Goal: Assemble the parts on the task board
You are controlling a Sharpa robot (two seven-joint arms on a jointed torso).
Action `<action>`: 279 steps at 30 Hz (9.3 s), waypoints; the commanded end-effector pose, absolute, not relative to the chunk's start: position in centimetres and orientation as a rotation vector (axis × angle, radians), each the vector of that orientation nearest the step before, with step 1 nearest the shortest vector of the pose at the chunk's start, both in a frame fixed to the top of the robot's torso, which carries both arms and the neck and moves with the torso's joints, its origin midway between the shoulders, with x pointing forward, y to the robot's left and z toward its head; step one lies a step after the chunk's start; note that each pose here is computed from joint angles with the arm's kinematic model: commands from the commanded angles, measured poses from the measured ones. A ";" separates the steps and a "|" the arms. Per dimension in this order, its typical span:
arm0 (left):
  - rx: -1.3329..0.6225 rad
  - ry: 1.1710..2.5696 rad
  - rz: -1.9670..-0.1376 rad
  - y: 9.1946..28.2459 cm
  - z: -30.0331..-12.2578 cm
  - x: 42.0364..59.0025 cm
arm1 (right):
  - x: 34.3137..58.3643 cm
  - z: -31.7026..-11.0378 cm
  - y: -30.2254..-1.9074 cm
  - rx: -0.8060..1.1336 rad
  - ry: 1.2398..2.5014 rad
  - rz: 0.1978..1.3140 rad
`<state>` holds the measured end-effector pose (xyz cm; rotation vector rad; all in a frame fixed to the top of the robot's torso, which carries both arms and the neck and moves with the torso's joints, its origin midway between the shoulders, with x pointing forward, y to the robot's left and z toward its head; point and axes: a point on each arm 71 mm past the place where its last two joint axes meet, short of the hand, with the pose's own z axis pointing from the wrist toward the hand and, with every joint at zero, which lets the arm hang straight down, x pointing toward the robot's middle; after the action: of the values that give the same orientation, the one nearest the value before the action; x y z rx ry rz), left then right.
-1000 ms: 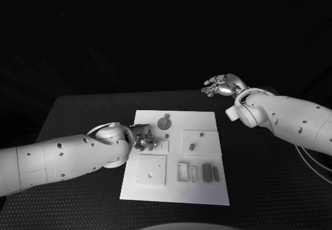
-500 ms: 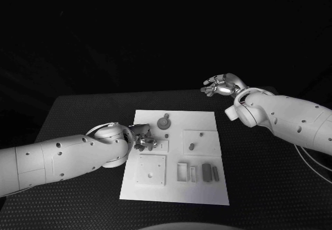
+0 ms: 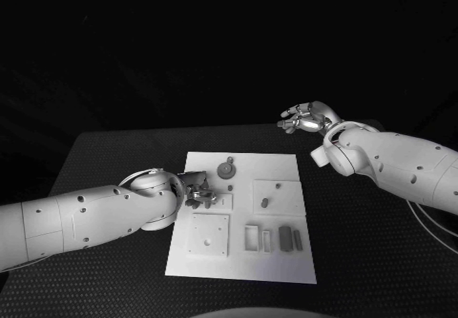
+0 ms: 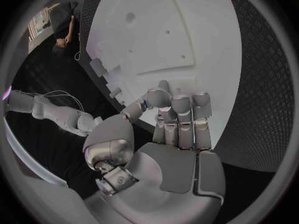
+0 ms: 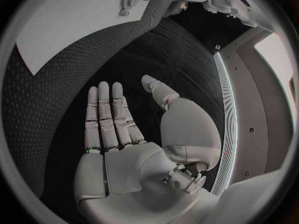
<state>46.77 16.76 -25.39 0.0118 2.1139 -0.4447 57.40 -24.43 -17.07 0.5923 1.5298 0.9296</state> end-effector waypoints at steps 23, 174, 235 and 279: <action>-0.007 2.265 -0.426 16.7 -26.0 47.0 | 57.4 -17.1 -24.1 0.581 1.536 0.945; 0.060 2.326 -0.392 15.7 -25.2 47.3 | 57.4 -17.0 -24.1 0.581 1.535 0.945; 0.033 2.311 -0.327 16.3 -25.3 48.5 | 57.4 -17.0 -24.2 0.582 1.532 0.943; -0.154 2.186 -0.460 17.7 -20.8 51.1 | 57.5 -17.0 -24.6 0.586 1.527 0.932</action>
<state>50.73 17.67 -21.47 -0.1266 2.2099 -0.4144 57.50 -24.63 -17.10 0.5955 1.5283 0.9239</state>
